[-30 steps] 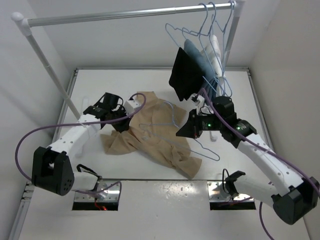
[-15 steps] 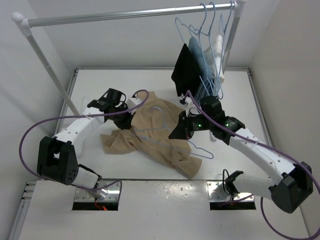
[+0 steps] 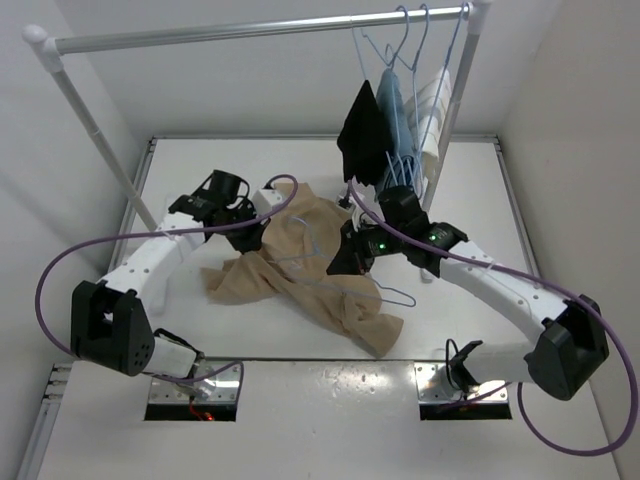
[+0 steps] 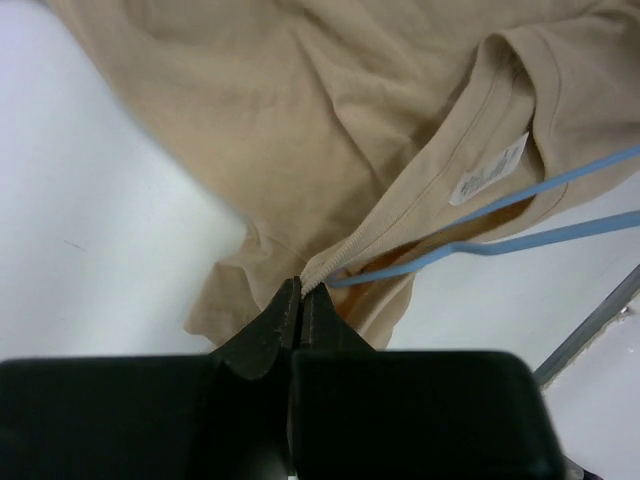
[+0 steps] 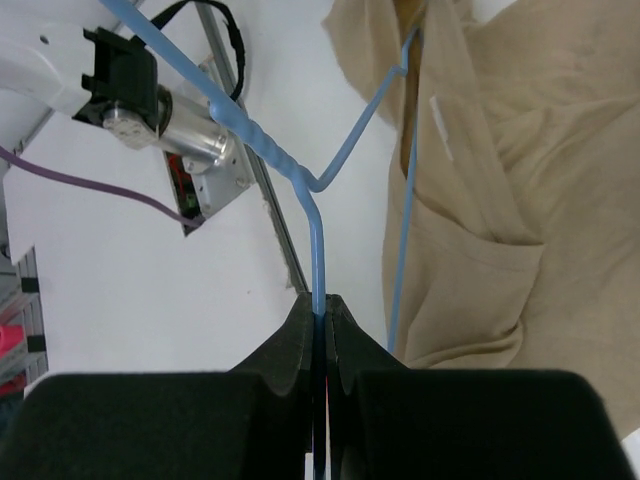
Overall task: Place the t-shirt on the hanger
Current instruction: Place tshirt on hanger
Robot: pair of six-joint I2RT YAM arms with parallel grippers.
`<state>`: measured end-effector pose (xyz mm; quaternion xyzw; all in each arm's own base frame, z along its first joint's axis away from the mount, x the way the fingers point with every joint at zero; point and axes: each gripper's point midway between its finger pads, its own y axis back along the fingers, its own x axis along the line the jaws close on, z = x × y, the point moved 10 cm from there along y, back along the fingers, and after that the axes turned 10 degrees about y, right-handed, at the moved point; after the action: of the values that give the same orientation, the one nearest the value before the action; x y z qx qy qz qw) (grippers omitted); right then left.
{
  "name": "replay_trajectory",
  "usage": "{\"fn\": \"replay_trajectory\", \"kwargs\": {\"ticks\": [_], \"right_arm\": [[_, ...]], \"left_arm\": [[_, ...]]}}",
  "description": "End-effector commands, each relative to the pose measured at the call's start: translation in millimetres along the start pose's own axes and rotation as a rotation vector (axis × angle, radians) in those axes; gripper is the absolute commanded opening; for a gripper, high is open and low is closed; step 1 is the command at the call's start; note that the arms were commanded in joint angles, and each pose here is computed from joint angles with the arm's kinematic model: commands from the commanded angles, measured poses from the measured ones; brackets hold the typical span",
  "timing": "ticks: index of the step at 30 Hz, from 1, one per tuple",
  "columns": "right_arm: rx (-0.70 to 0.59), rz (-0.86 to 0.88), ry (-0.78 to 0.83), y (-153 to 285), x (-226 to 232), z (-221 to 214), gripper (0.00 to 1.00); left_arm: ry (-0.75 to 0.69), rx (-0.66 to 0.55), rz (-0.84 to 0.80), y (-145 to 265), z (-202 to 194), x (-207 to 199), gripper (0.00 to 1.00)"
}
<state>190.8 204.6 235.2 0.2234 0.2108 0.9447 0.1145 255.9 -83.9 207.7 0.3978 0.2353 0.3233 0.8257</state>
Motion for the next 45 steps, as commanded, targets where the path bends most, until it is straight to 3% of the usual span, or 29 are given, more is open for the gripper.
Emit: {"fn": "replay_trajectory", "kwargs": {"ticks": [1,5,12,20,24,25,28,30,34,39,40,45], "right_arm": [[-0.013,0.05,0.098,-1.2,6.1,14.9,0.0],[-0.023,0.07,0.102,-5.9,6.9,10.8,0.0],[-0.279,0.003,0.208,-26.2,-3.6,35.5,0.0],[-0.352,-0.038,0.239,-44.1,-16.8,40.3,0.0],[-0.392,-0.041,0.244,-45.4,-18.0,28.4,0.0],[-0.404,-0.04,0.253,-47.1,-19.6,20.0,0.0],[-0.427,-0.028,0.263,-51.0,-22.2,0.5,0.0],[-0.408,-0.029,0.249,-57.9,-28.3,-20.3,0.0],[-0.453,0.0,0.268,-67.6,-33.7,-33.2,0.0],[-0.439,0.03,0.221,-77.4,-38.3,-44.6,0.0],[-0.447,0.031,0.228,-77.1,-38.1,-43.2,0.0],[-0.418,0.042,0.24,-77.7,-38.1,-40.2,0.0]], "left_arm": [[-0.055,-0.107,-0.004,17.9,29.5,0.3,0.0],[-0.103,-0.154,-0.098,37.4,47.0,-9.6,0.0],[-0.171,-0.185,-0.281,50.2,59.6,-48.8,0.0],[-0.182,-0.23,-0.367,62.9,80.7,-76.0,0.0],[-0.166,-0.196,-0.341,56.9,70.9,-73.6,0.23],[-0.177,-0.198,-0.34,56.8,71.1,-73.2,0.36],[-0.184,-0.2,-0.296,58.9,68.0,-65.7,0.56],[-0.199,-0.211,-0.269,62.4,67.6,-60.8,0.63],[-0.212,-0.25,-0.163,72.9,73.7,-44.8,0.86],[-0.266,-0.331,0.021,91.7,79.2,-14.7,0.91],[-0.277,-0.331,0.046,91.6,74.4,-6.5,0.97],[-0.512,-0.441,0.141,108.9,61.7,8.4,1.0]]}}
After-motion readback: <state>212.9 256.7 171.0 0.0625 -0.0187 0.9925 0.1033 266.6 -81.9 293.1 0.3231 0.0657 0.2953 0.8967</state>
